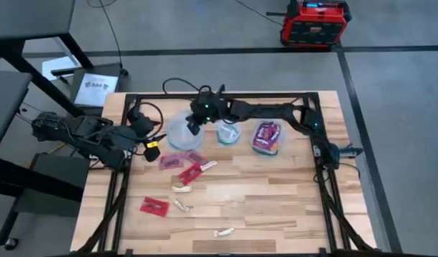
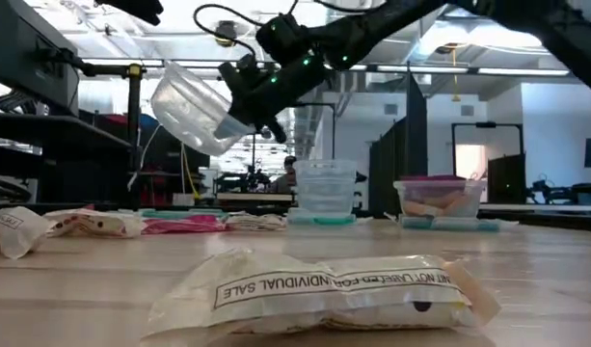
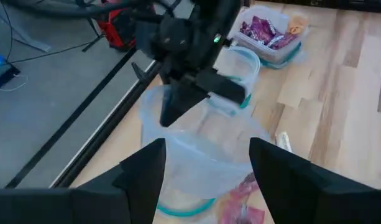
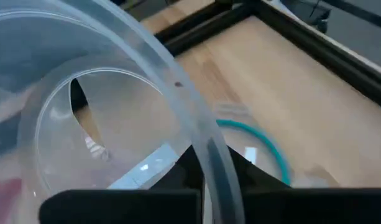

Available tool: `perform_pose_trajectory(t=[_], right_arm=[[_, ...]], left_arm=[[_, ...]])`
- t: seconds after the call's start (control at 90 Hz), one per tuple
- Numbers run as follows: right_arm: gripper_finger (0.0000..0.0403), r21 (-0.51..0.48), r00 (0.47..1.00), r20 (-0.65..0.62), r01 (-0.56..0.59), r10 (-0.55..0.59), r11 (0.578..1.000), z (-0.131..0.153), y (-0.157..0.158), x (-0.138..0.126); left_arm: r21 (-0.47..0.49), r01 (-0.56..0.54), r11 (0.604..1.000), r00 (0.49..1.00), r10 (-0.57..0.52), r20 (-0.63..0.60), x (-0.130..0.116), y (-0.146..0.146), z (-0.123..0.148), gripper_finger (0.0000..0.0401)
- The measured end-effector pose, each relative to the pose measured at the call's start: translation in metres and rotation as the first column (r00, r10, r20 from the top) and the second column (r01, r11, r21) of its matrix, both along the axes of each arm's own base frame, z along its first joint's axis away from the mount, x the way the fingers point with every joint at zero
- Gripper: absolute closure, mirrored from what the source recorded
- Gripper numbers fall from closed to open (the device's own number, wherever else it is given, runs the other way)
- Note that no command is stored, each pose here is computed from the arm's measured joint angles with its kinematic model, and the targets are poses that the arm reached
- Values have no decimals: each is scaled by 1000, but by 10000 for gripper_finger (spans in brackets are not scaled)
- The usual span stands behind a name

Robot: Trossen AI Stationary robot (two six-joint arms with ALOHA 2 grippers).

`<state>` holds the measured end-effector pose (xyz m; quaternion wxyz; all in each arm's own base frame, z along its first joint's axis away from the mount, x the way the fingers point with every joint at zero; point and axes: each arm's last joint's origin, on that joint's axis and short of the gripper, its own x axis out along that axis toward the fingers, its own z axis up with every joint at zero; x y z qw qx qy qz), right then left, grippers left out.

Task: Sort candy
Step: Move the center transparent bin to the top left

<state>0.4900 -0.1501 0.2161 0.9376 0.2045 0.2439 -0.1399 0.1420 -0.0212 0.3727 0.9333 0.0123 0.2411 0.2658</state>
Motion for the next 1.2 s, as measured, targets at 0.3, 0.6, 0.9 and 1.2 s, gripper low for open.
perform_pose_trajectory(t=[0.3,0.6,0.9,1.2], right_arm=[[366,35,999,-22,26,-25,999,-22,-10,7],[240,55,997,-20,72,-71,996,-28,-13,7],[178,8,990,124,60,-61,998,-16,-14,14],[177,-117,992,38,-114,119,987,38,-2,-10]], left_arm=[[1,-1,1000,1000,1,-7,0,0,-1,182],[-2,-4,1000,1000,4,-5,0,0,-1,182],[-9,-8,1000,1000,8,-1,0,0,-1,182],[-122,43,992,999,-46,-18,3,-4,-8,182]])
